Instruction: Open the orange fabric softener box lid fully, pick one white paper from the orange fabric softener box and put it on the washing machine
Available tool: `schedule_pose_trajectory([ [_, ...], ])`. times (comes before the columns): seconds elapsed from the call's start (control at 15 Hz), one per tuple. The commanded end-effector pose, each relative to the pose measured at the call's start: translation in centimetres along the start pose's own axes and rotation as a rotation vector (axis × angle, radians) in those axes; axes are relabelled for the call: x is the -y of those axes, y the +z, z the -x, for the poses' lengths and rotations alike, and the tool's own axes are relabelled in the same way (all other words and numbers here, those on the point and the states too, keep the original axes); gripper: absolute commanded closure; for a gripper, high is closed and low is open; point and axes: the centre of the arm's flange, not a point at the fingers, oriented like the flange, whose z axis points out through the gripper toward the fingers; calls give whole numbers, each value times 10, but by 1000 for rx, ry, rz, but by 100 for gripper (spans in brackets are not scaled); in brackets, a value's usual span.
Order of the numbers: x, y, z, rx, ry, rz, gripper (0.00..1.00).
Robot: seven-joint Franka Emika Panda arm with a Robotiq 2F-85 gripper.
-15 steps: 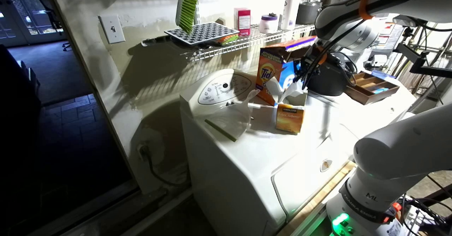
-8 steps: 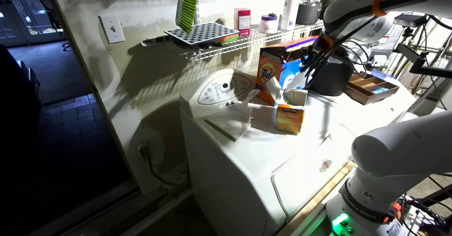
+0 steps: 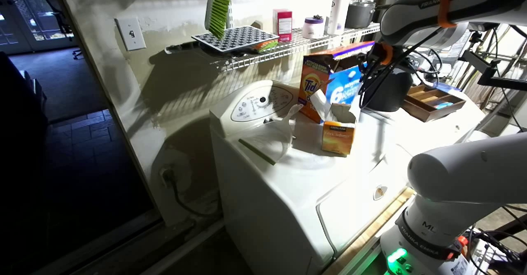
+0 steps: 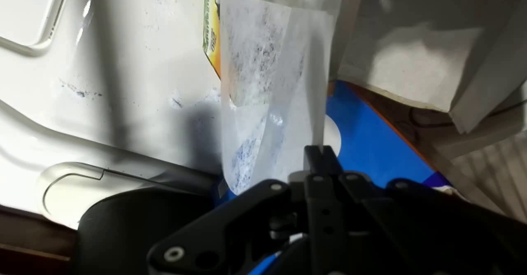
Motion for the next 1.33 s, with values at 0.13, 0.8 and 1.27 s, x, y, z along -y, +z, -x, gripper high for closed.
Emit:
schedule_pose_trajectory([
  [0.13,-8,-12,8,53,23,-2,100],
  [0.8,-50,-19,-22,-41,116,82,100],
  [1.27,-59,21,-49,-27,-29,71,100],
])
